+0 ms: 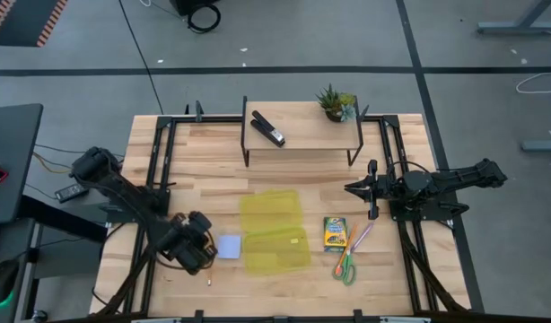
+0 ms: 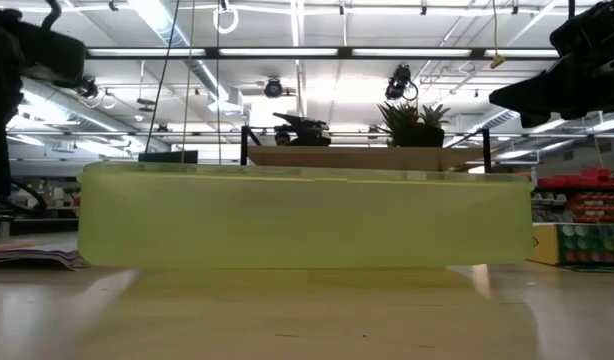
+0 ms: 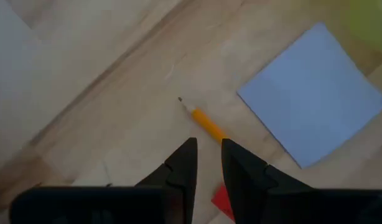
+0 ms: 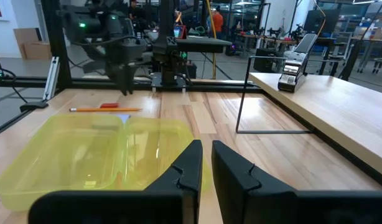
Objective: Pack school essentials
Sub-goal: Put the left orange pencil into the yellow supply box
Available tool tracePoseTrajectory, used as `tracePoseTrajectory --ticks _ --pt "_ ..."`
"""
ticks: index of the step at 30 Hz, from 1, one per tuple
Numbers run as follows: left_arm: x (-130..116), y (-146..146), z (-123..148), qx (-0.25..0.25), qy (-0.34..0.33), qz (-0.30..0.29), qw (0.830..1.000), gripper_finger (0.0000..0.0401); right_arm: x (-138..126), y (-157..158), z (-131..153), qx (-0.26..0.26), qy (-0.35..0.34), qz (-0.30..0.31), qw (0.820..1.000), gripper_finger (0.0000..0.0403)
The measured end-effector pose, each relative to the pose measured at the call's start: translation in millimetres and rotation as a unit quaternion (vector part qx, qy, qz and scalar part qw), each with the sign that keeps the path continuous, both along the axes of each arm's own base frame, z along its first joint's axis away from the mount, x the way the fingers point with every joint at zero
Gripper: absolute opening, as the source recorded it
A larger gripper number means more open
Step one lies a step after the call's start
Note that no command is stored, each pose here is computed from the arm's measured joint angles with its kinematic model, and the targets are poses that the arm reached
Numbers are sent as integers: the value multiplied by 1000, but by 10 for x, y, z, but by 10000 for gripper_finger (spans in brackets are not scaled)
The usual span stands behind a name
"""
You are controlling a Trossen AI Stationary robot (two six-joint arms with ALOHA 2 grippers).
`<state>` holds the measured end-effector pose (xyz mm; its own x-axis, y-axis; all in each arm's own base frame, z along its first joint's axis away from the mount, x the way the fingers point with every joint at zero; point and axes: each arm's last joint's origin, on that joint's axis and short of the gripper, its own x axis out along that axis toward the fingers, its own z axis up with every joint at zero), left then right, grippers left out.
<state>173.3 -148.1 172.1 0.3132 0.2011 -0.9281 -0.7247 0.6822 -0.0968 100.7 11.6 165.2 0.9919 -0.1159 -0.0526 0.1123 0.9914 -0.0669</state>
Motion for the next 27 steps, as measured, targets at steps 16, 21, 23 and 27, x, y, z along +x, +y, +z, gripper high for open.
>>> tracePoseTrajectory --ticks 16,21,23,27 --pt "-201 300 -9 -28 -104 97 990 74 0 0 0 0 0 0 1000 42" --pt "-146 197 -181 -89 -42 144 985 140 0 0 0 0 0 0 1000 42" --pt "-85 150 -254 -114 -26 143 983 170 0 0 0 0 0 0 1000 42" --pt "36 119 -347 -137 -9 148 979 211 0 0 0 0 0 0 1000 42"
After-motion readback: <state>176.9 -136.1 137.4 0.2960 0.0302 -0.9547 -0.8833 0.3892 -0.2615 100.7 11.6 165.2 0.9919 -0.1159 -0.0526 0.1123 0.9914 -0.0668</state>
